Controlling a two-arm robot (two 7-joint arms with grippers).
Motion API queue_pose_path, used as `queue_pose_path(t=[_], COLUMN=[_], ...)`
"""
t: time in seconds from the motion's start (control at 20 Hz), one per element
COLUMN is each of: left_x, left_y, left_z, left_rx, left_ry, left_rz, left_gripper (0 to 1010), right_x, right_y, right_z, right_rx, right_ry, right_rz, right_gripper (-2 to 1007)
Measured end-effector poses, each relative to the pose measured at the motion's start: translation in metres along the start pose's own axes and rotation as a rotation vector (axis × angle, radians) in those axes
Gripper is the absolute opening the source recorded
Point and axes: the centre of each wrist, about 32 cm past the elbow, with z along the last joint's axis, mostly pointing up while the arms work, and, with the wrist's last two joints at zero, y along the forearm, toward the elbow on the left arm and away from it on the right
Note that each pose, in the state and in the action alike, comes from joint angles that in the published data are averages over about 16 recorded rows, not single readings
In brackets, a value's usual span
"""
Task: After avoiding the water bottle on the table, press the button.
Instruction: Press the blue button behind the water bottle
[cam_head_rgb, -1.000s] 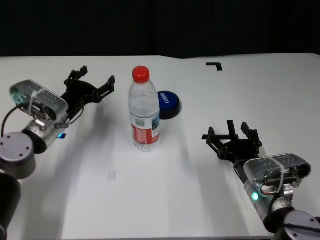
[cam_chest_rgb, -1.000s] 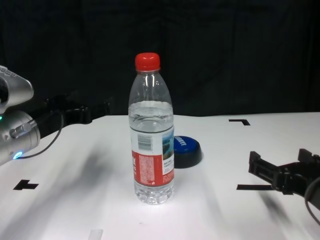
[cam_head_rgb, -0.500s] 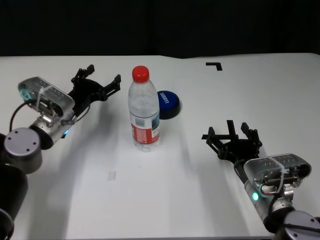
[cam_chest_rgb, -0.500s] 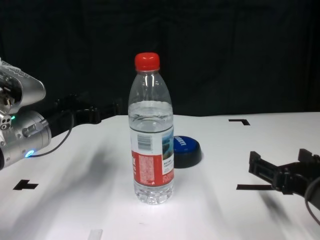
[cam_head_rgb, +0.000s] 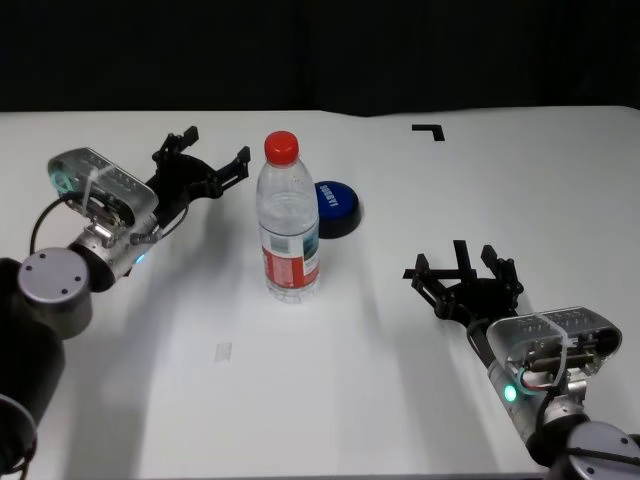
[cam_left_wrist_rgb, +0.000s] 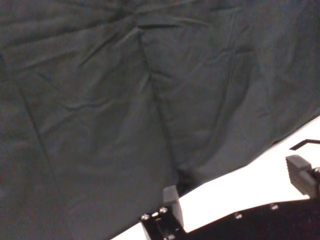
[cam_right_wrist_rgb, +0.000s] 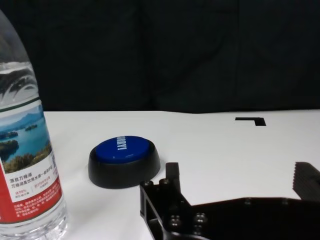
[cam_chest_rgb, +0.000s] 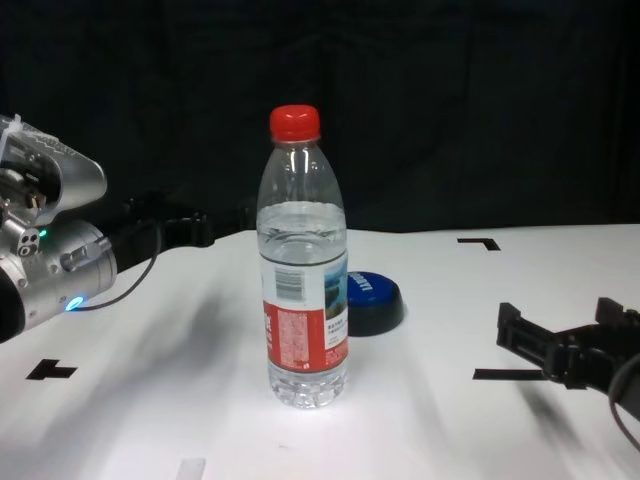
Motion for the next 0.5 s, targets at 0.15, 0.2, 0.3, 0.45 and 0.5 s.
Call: queue_pose_path(t=[0.15, 0.2, 0.3, 0.45, 0.5], left_x=[-0.0010, -0.0014, -0.0022, -0.0034, -0.0038], left_y=[-0.0035, -0.0045, -0.0065, -0.0092, -0.0100], left_z=[-0.0006, -0.0008, -0.0010, -0.0013, -0.0015], left_rx=[-0.003, -0.003, -0.005, -0.008, -0.008], left_ry=[0.002, 0.003, 0.004, 0.006, 0.006], left_rz=[-0.008, -0.010, -0.014, -0.021, -0.023], left_gripper=[1003, 1003, 1003, 1003, 1003], right_x=[0.0000, 0.0000, 0.0000, 0.0000, 0.0000], right_y=[0.0000, 0.0000, 0.0000, 0.0000, 0.0000], right_z=[0.0000, 0.0000, 0.0000, 0.0000, 0.0000], right_rx=[0.000, 0.000, 0.000, 0.000, 0.000], right_ry=[0.000, 0.000, 0.000, 0.000, 0.000], right_rz=[0.000, 0.000, 0.000, 0.000, 0.000], right_gripper=[1003, 1003, 1003, 1003, 1003])
